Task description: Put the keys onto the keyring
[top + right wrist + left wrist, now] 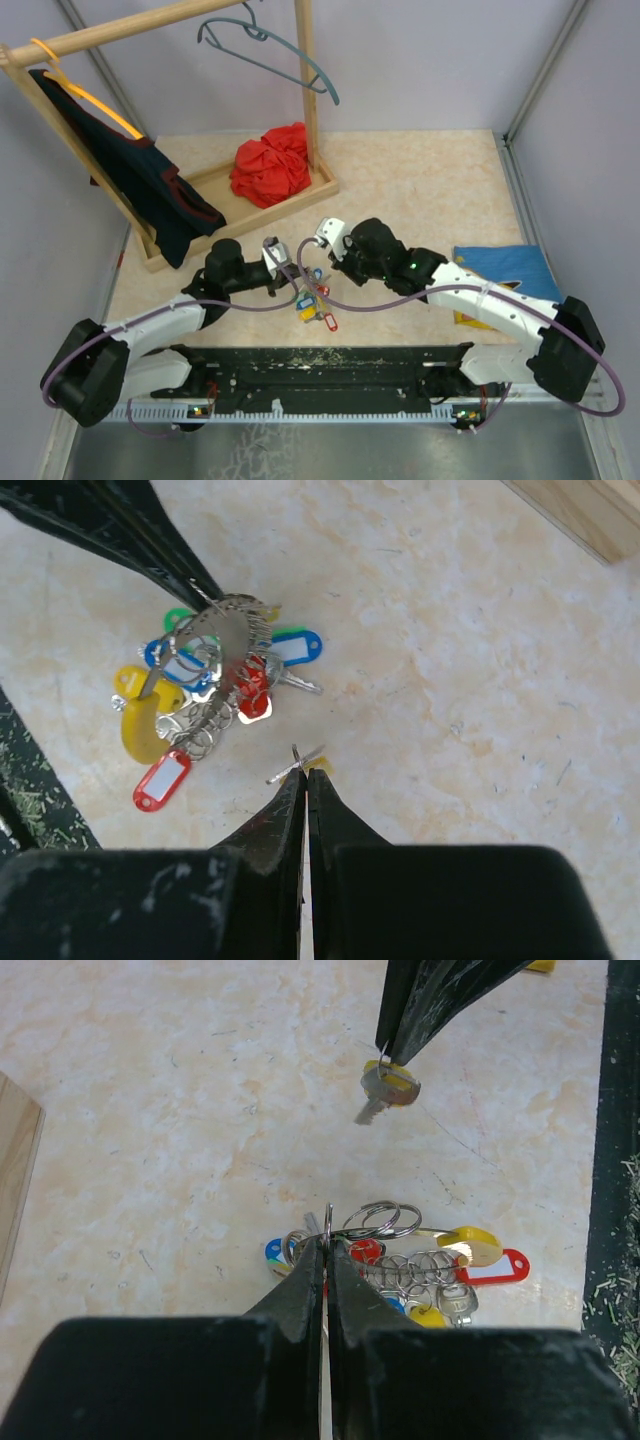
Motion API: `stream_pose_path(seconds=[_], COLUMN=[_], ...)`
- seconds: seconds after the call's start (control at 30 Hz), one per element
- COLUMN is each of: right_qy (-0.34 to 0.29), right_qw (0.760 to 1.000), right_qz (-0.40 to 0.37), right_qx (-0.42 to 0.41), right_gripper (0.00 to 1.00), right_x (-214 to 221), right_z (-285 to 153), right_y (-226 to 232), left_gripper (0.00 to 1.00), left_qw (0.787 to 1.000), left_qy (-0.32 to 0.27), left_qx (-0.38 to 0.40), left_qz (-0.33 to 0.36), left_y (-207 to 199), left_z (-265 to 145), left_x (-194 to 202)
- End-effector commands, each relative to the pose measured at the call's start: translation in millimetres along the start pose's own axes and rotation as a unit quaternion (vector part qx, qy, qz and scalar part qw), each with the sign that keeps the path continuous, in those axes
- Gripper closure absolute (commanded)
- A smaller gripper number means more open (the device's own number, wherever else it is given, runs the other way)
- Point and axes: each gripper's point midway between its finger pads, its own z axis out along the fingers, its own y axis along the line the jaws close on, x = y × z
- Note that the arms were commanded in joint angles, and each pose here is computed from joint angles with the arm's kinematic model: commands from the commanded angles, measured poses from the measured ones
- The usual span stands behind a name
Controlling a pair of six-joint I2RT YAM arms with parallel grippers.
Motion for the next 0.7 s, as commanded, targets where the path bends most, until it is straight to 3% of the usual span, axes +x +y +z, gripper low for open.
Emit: stream_pose_path(seconds=[0.0,0.17,0.67], right_qy=[-0.08,-0.09,-0.102], right_qw=[0.992,0.984,0.972], right_qz=[-0.063,-0.108,-0.18], right_qx=[-0.068,-0.109,-0.111], right_gripper=[1.0,1.0,1.0], right_x=[-47,-56,-60], right_z=[-8,-3,11], right_y=[15,27,37], left_gripper=[0.99,0.99,0.99], left_qw=[0.995,0.993,0.994], left_qy=[-0.053,-0.057,-0.05], left_qx=[0.034,0.055,0.071], left_qz=[0.073,0.085,0.067], left_y=[-5,-13,-17], left_z=[0,-2,0], left_x=[-34,-34,-28])
